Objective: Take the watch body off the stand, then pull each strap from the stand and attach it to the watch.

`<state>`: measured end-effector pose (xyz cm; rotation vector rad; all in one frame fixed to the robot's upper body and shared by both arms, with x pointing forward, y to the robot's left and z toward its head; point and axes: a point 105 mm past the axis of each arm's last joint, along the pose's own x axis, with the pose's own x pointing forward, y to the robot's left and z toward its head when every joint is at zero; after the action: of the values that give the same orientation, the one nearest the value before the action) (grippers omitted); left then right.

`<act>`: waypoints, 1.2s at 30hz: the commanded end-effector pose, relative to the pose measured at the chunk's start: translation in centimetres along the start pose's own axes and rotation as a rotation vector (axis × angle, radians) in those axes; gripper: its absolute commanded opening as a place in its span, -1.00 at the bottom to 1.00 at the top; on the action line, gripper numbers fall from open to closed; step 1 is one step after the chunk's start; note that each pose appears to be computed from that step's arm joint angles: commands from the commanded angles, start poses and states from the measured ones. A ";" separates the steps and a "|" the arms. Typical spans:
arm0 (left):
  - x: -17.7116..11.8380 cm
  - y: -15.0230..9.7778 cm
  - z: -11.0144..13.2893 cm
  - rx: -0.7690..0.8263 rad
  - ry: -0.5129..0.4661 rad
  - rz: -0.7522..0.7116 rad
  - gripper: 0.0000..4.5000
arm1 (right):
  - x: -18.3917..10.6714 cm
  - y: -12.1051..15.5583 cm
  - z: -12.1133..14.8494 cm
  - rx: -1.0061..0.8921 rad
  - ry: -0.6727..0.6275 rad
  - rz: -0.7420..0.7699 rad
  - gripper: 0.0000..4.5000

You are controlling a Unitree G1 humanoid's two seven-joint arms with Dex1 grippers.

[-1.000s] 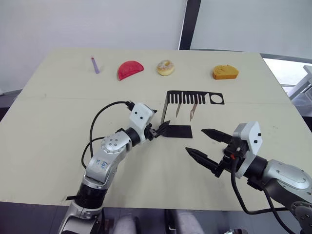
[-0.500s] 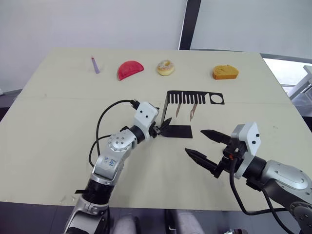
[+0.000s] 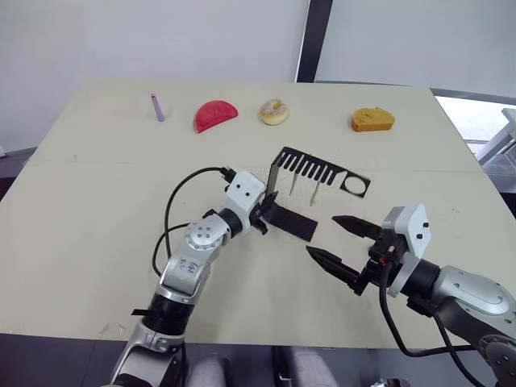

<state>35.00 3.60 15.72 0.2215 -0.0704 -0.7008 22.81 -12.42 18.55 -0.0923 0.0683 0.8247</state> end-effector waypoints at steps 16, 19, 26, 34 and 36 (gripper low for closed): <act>0.8 0.3 1.7 0.030 -0.055 -0.003 -0.39 | -0.2 0.0 0.9 -0.038 -0.029 -0.026 1.00; 0.9 0.6 1.8 0.040 -0.059 0.001 -0.39 | -0.2 0.0 0.9 -0.038 -0.029 -0.030 1.00; 1.0 -0.1 1.9 0.048 -0.079 -0.008 -0.98 | -0.2 0.0 0.9 -0.061 -0.028 -0.054 1.00; 1.3 -0.2 1.9 0.022 -0.074 0.024 -0.98 | 0.1 0.7 1.2 -0.076 -0.035 -0.107 1.00; 1.4 -0.4 1.9 0.014 -0.072 0.032 -0.98 | 0.2 0.5 1.3 -0.076 -0.040 -0.156 1.00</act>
<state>35.91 2.51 16.19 0.2077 -0.0953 -0.6850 22.78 -12.08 18.93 -0.1305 0.0386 0.7085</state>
